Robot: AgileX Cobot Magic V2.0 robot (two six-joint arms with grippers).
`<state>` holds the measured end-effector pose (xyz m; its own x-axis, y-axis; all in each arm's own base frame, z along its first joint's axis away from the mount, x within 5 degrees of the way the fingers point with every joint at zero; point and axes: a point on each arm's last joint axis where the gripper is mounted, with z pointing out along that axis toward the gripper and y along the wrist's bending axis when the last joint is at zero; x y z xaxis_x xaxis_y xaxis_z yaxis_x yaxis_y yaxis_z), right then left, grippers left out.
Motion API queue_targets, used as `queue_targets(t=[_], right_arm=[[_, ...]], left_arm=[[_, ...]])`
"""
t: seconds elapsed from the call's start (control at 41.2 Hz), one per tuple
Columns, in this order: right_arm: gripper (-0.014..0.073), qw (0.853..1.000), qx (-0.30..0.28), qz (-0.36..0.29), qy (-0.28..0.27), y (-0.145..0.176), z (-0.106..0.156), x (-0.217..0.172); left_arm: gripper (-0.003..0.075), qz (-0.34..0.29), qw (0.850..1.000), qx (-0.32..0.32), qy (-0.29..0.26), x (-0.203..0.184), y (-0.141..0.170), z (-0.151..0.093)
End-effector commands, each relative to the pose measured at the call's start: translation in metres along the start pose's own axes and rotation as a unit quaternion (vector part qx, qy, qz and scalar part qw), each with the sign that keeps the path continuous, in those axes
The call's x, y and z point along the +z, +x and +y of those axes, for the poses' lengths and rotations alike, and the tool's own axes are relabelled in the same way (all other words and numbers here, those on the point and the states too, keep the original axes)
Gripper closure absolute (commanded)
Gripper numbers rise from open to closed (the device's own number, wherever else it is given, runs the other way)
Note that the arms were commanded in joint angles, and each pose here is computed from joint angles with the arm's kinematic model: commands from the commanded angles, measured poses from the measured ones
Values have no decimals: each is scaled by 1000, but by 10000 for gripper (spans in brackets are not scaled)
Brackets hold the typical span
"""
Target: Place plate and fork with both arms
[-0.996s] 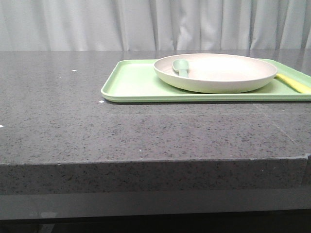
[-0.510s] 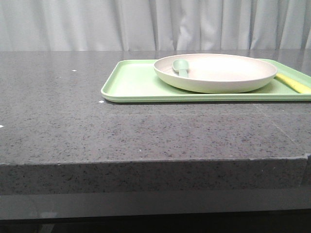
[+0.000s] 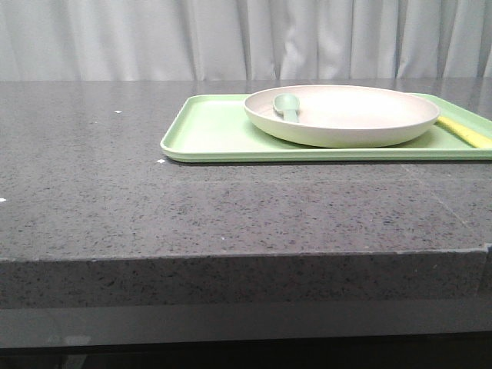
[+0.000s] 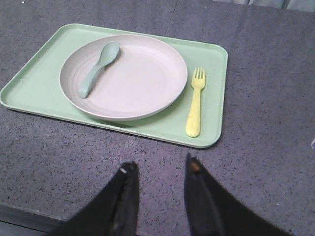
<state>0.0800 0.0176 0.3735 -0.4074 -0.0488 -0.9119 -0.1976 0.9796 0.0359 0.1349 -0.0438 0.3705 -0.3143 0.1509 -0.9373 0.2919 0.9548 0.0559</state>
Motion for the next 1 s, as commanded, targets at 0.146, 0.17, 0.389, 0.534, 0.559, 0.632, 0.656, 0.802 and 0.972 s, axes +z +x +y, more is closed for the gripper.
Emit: queue_targets(t=[0.146,0.17,0.389,0.534,0.559,0.632,0.656,0.802,0.972], right_arm=[[669,999,-6,-49,3,-14,0,-3],[661,999,-6,-49,3,-14,0,-3],[662,999,-6,-49,3,-14,0,-3],[662,999,-6,-49,3,-14,0,-3],[662,999,-6,-49,3,-14,0,-3],[662,999,-6,-49,3,-14,0,-3],[662,999,-6,-49,3,-14,0,-3],[662,999,-5,-47,3,-13,0,-3],[662,999,-5,-47,3,-13,0,-3]], left_arm=[[738,-54,999,-4,4,-6,-15,0],[738,-54,999,-4,4,-6,-15,0],[738,-54,999,-4,4,-6,-15,0],[738,-54,999,-4,4,-6,-15,0],[738,-54,999,-4,4,-6,-15,0],[738,-57,998,-3,4,-6,-16,0],[738,-60,998,-5,9,-6,-14,-1],[738,-118,993,-11,-2,-13,6,2],[738,-172,981,-49,-74,-28,65,15]])
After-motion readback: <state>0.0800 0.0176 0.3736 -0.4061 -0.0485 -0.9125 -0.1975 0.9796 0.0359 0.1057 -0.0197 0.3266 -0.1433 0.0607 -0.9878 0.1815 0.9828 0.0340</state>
